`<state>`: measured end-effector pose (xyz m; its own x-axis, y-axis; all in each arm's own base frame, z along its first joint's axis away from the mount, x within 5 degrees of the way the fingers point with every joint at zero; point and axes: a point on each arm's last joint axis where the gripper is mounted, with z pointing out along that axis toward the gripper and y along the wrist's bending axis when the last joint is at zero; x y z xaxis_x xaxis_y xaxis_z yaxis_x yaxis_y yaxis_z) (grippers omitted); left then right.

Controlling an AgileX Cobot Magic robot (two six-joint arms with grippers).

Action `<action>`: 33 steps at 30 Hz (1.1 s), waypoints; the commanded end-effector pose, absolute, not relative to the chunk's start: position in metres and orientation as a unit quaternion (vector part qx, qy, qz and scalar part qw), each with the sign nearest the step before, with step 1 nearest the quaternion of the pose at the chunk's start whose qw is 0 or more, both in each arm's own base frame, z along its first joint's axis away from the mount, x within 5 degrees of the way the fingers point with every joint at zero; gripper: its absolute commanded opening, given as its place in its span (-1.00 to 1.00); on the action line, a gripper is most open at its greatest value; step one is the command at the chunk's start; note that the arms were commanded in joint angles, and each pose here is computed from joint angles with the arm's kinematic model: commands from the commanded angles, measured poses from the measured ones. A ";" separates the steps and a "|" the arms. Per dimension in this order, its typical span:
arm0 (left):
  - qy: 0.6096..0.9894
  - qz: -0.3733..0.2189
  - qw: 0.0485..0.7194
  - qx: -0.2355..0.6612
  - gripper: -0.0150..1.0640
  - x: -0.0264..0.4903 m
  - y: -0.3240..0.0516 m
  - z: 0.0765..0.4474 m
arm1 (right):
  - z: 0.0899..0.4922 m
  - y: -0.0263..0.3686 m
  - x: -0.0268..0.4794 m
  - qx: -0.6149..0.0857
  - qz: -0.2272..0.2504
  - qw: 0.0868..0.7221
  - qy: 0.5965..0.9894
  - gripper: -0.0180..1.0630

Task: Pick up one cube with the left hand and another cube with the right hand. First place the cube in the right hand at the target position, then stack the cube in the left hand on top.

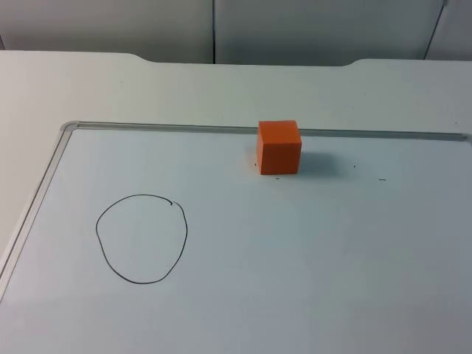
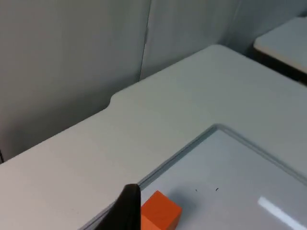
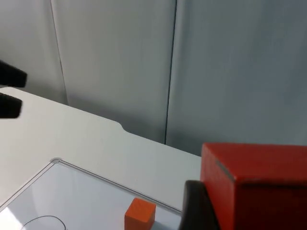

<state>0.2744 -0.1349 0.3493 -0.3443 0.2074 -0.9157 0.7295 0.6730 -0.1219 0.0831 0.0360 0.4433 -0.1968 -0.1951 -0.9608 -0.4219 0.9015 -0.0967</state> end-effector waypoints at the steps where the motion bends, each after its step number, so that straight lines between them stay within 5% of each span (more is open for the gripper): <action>1: 0.785 -0.255 0.471 0.312 0.96 0.284 -0.151 0.342 | 0.445 0.037 0.085 -0.196 0.099 0.609 0.762 -0.97; 12: 0.834 -0.206 0.344 0.378 0.96 0.344 -0.227 0.276 | 0.444 0.037 0.085 -0.197 0.101 0.606 0.764 -0.97; 20: 0.894 -0.210 0.281 0.279 0.96 0.386 -0.249 0.256 | 0.444 0.038 0.084 -0.197 0.108 0.603 0.765 -0.97; 24: 0.934 -0.162 0.234 0.217 0.96 0.412 -0.261 0.234 | 0.444 0.038 0.084 -0.196 0.112 0.602 0.766 -0.97; 33: 0.965 -0.149 0.159 0.148 0.96 0.430 -0.280 0.174 | 0.443 0.038 0.084 -0.199 0.111 0.597 0.769 -0.97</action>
<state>0.4305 -0.2709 0.1902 -0.8780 0.2639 -0.3994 0.3737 0.8992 -0.2273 0.0824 0.0374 0.4428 -0.2068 -0.1820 -0.9613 -0.4345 0.8974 -0.0764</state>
